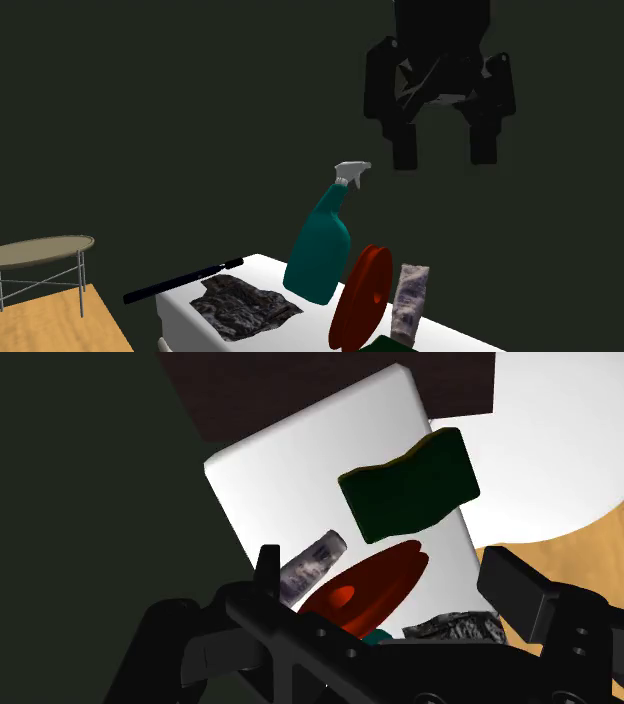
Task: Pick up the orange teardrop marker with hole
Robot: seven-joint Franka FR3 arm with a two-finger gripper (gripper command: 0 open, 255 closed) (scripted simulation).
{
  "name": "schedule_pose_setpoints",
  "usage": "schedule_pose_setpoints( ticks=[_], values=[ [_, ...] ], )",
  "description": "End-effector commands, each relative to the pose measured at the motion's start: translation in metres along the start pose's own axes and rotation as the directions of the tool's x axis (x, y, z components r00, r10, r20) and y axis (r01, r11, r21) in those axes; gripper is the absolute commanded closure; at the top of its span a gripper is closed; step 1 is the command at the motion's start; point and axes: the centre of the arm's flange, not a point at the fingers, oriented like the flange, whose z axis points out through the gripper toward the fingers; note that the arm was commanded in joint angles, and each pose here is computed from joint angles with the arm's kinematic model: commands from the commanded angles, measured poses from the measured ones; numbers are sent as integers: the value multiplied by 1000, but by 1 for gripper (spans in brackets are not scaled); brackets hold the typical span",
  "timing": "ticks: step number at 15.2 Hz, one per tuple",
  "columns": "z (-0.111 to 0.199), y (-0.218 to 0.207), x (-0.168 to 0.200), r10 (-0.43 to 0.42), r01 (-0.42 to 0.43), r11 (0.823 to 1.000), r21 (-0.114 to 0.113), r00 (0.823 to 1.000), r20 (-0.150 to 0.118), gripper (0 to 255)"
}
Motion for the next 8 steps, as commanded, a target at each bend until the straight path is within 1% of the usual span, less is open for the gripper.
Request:
schedule_pose_setpoints(
  ticks=[1, 2, 3, 4, 5, 6, 7, 8],
  values=[
    [0, 0, 0, 0, 0, 1000, 0, 1000, 0, 0],
    [9, -3, 8, 87, -87, 996, 11, 996, -1, 0],
    [17, -6, 17, 174, -174, 985, 23, 985, 0, 0],
    [26, -8, 25, 259, -259, 965, 34, 966, 1, 0],
    [35, -10, 34, 342, -342, 939, 45, 940, 3, 0],
    [43, -11, 43, 423, -422, 905, 56, 906, 6, 0],
    [52, -11, 52, 500, -499, 864, 67, 866, 11, 0],
    [60, -10, 61, 573, -573, 816, 77, 819, 16, 0]
  ],
)
